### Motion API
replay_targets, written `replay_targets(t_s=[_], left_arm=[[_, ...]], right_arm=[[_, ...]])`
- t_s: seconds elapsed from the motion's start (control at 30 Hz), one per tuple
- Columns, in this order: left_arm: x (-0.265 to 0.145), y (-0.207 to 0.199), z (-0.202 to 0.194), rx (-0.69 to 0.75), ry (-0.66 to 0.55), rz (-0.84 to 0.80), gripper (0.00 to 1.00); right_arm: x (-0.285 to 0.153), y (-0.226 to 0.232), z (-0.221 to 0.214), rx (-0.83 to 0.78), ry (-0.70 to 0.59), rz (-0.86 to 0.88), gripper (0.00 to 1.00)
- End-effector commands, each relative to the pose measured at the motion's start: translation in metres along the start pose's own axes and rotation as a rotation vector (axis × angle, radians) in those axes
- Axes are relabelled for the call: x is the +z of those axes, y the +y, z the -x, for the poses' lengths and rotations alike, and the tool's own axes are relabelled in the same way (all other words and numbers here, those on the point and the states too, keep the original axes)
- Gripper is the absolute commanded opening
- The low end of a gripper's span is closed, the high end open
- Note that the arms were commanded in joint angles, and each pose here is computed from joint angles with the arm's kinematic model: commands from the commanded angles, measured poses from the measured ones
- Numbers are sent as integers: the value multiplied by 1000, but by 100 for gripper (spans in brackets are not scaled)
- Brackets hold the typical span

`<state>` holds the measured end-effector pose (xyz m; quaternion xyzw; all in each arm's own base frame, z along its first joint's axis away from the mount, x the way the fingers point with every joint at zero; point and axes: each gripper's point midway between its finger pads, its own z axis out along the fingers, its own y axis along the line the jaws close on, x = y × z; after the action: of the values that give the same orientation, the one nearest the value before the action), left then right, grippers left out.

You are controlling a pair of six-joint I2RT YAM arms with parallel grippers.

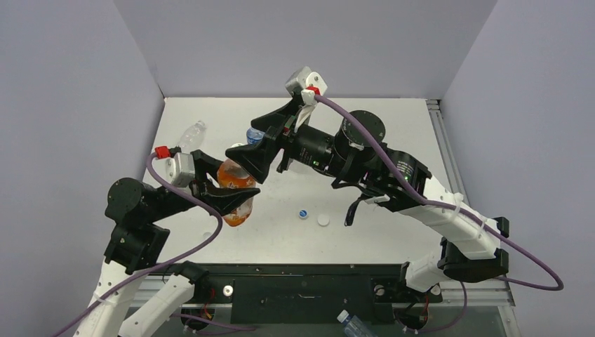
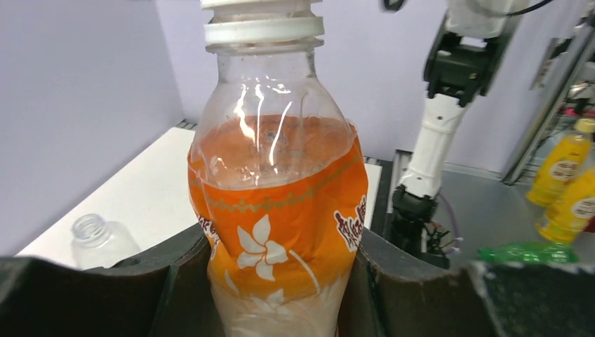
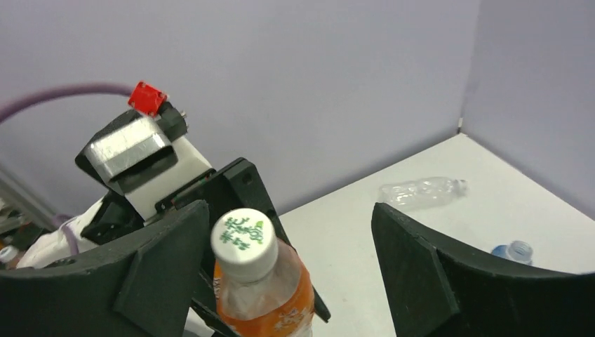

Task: Unscrew the bottle caps
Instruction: Unscrew the bottle cap from the plastic bottle.

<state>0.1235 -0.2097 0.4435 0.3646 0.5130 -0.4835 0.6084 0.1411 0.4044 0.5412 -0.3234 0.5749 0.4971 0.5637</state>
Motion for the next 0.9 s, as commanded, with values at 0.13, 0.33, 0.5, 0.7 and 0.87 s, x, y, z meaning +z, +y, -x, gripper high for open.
replay_targets(t_s=[0.13,0.33,0.5,0.7,0.87], left_arm=[[-6,25,-3,125,-6,133,0],[-6,24,-4,124,-6,131,0],[-5,26,-4,123,-6,132,0],[-4,29,-5,118,-4,143,0],[-3,30,-6,112,-5,143,0]], right_arm=[[6,-15,27,-65,-54,-272,82],[17,-16,26,-48,-56,-272,80],[25,-13,15,-30,-21,-244,67],[26,-14,8,-1,-6,-221,44],[26,-16,7,25,-3,-198,17]])
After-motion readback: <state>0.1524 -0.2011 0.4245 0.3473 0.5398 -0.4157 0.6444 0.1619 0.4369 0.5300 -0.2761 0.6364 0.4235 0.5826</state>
